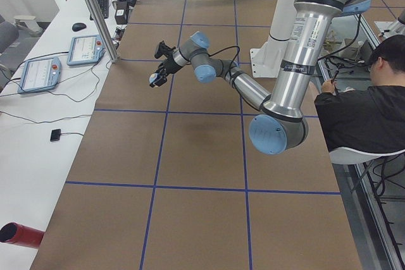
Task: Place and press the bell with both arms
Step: 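Carry the bell with the left gripper toward the grid center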
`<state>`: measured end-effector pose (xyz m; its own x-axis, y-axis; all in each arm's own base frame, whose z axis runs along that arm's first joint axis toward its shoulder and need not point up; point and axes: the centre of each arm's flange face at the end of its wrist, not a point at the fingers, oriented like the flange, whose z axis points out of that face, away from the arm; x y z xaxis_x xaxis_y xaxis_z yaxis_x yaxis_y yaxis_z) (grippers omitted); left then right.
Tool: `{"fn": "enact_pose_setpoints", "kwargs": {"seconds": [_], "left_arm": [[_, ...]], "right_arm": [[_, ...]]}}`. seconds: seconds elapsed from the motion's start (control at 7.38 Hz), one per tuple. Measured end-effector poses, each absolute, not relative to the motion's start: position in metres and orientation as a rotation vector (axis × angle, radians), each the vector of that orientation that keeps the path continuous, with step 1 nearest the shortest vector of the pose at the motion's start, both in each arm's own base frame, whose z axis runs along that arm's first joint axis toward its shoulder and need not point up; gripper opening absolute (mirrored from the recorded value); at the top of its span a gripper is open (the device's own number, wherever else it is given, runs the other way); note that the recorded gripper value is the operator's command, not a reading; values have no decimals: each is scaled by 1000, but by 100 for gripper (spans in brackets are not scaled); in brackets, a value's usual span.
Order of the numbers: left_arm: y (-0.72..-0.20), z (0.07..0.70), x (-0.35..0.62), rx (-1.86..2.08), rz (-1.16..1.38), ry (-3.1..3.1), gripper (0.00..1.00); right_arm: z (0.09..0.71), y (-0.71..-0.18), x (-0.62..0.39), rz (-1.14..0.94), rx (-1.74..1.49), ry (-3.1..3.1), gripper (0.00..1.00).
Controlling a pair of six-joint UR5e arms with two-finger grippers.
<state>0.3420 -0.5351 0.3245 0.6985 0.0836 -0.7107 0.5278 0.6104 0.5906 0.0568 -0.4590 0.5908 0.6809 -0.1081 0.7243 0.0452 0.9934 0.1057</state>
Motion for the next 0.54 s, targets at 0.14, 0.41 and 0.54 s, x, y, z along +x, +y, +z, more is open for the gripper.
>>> {"fn": "enact_pose_setpoints", "kwargs": {"seconds": [0.14, 0.41, 0.54], "left_arm": [[-536, 312, 375, 927, -262, 847, 0], [-532, 281, 436, 974, -237, 939, 0], [-524, 270, 463, 1005, -244, 959, 0]], "right_arm": [[590, -459, 57, -87, 83, -818, 100], [589, -460, 56, -87, 84, -820, 100], [588, -460, 56, -88, 85, -820, 100]]}}
